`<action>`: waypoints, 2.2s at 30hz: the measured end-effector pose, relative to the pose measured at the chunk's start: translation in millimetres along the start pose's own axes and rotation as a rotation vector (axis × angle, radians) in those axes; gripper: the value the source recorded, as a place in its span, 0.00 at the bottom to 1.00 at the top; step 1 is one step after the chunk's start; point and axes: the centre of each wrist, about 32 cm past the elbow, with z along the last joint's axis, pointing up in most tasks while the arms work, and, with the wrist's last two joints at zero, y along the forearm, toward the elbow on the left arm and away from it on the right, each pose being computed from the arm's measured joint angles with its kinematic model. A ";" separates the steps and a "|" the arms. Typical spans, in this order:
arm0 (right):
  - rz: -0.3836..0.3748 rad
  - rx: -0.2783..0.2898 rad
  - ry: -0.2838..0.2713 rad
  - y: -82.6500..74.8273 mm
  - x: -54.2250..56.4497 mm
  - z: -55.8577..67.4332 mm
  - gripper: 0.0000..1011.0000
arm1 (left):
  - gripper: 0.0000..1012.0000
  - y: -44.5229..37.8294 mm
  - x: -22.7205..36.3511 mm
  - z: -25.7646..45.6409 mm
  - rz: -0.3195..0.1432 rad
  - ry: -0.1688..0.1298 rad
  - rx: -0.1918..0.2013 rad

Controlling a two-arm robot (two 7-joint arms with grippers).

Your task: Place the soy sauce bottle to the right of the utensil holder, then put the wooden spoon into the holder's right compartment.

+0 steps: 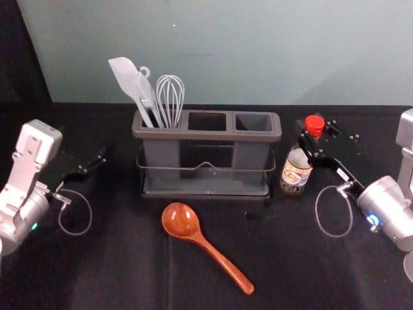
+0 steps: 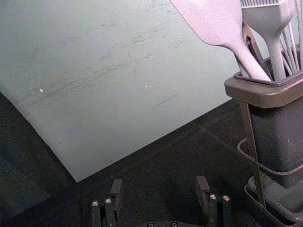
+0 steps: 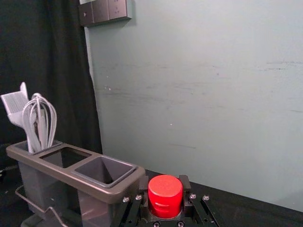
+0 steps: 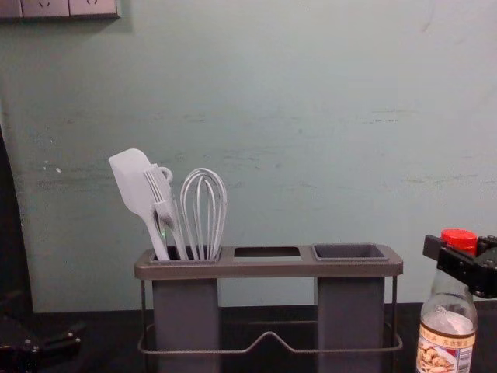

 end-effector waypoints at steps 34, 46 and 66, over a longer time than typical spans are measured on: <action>-0.010 0.052 -0.006 -2.6 -0.4 12.5 0.93 | 0.99 0.0 0.0 0.0 0.000 0.000 0.000; 0.006 0.077 -0.039 -15.7 -18.1 23.4 0.99 | 0.99 0.0 0.0 0.0 0.000 0.000 0.000; 0.163 0.046 -0.053 -8.7 -79.5 9.9 0.99 | 0.99 0.0 0.0 0.0 0.000 0.000 0.000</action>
